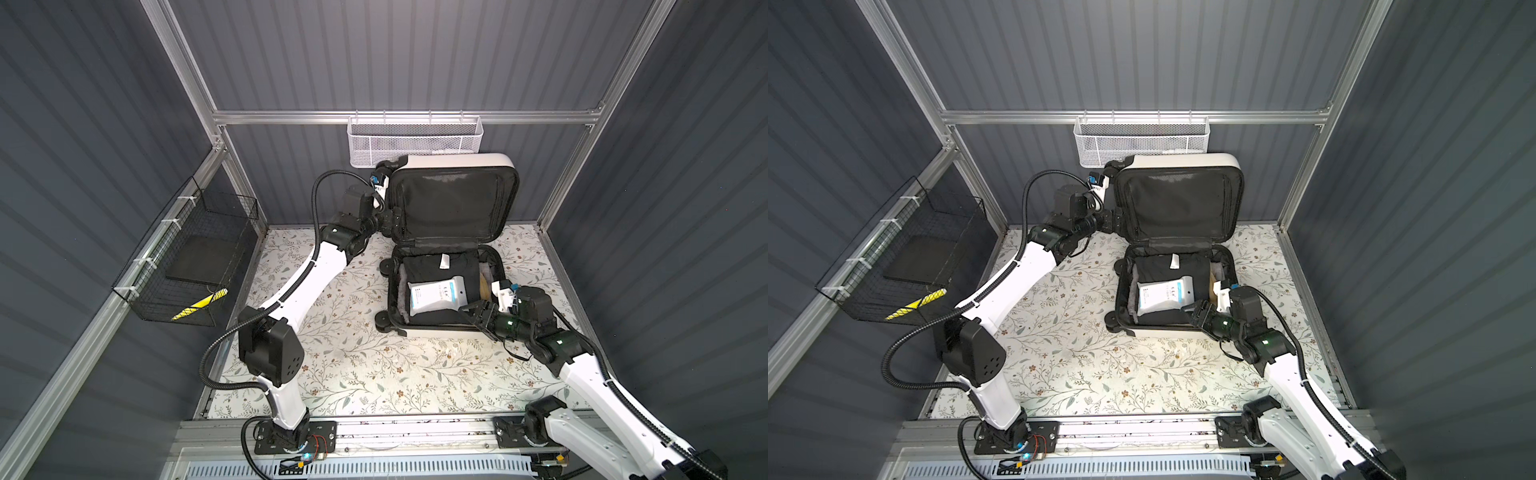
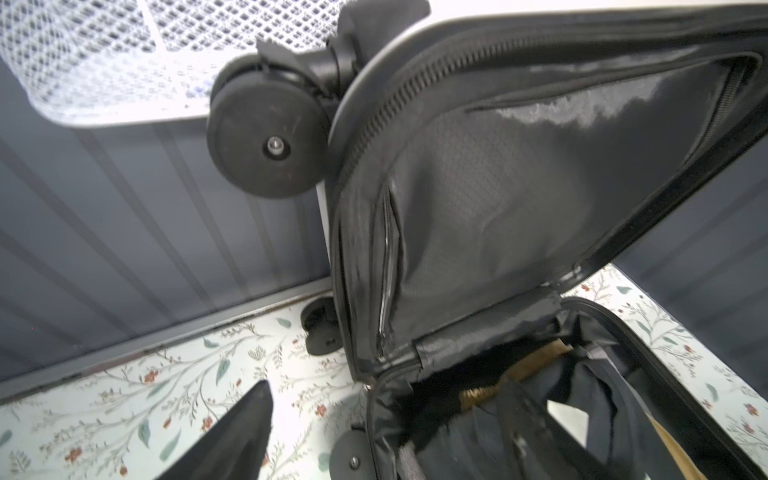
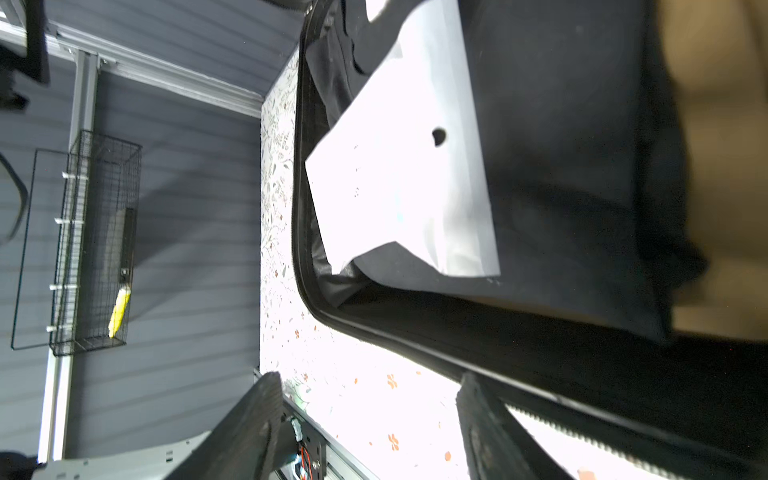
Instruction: Pack the luggage
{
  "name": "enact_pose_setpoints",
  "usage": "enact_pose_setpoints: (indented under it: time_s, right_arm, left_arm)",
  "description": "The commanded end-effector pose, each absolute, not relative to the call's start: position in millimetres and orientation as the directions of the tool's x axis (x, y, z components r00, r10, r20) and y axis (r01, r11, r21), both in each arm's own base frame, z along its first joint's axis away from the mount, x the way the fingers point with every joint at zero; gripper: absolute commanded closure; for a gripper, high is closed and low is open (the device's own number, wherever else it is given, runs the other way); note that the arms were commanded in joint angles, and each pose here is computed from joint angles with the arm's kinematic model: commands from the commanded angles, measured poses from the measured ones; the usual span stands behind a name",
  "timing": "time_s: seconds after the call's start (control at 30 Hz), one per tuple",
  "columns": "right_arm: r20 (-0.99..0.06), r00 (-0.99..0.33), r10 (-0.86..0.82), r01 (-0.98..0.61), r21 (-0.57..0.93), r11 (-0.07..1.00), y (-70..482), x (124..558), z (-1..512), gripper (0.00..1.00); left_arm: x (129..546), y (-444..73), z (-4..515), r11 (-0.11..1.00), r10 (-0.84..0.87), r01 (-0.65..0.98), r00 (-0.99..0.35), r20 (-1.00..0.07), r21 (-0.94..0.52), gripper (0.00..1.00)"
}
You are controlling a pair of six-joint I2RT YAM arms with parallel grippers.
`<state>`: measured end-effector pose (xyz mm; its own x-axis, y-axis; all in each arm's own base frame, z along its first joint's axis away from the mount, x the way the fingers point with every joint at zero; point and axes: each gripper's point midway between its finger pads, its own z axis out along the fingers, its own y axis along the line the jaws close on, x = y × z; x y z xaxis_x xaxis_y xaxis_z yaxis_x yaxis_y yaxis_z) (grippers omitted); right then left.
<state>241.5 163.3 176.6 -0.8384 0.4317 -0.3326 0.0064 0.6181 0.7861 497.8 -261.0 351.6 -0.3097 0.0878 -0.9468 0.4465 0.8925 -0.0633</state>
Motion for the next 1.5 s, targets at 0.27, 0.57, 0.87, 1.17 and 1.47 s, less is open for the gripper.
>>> enact_pose_setpoints:
  time_s: [0.27,0.57,0.87,1.17,1.47]
  right_arm:
    - [-0.271,-0.884,0.381,0.01,0.803,0.595,173.1,199.2,152.3,0.21]
    - [-0.239,-0.892,0.385,0.045,0.8,0.599,166.8,181.5,120.1,0.2]
    - [-0.243,-0.889,0.388,0.065,0.773,0.632,161.2,181.5,99.0,0.2]
    - [-0.249,-0.886,0.391,0.075,0.756,0.651,160.9,189.3,89.8,0.19]
    - [-0.257,-0.884,0.39,0.077,0.742,0.666,161.6,197.1,85.1,0.19]
  left_arm:
    - [533.3,-265.9,406.3,0.886,0.028,0.462,-0.134,-0.991,-0.037,0.26]
    - [543.8,-278.4,410.7,0.862,-0.003,0.504,-0.11,-0.994,-0.058,0.43]
    - [550.0,-284.2,412.8,0.851,-0.02,0.521,-0.09,-0.996,-0.064,0.63]
    - [547.2,-288.5,418.2,0.833,-0.027,0.55,-0.076,-0.997,-0.064,1.0]
    - [517.9,-279.8,432.2,0.814,-0.065,0.573,-0.068,-0.996,-0.092,1.0]
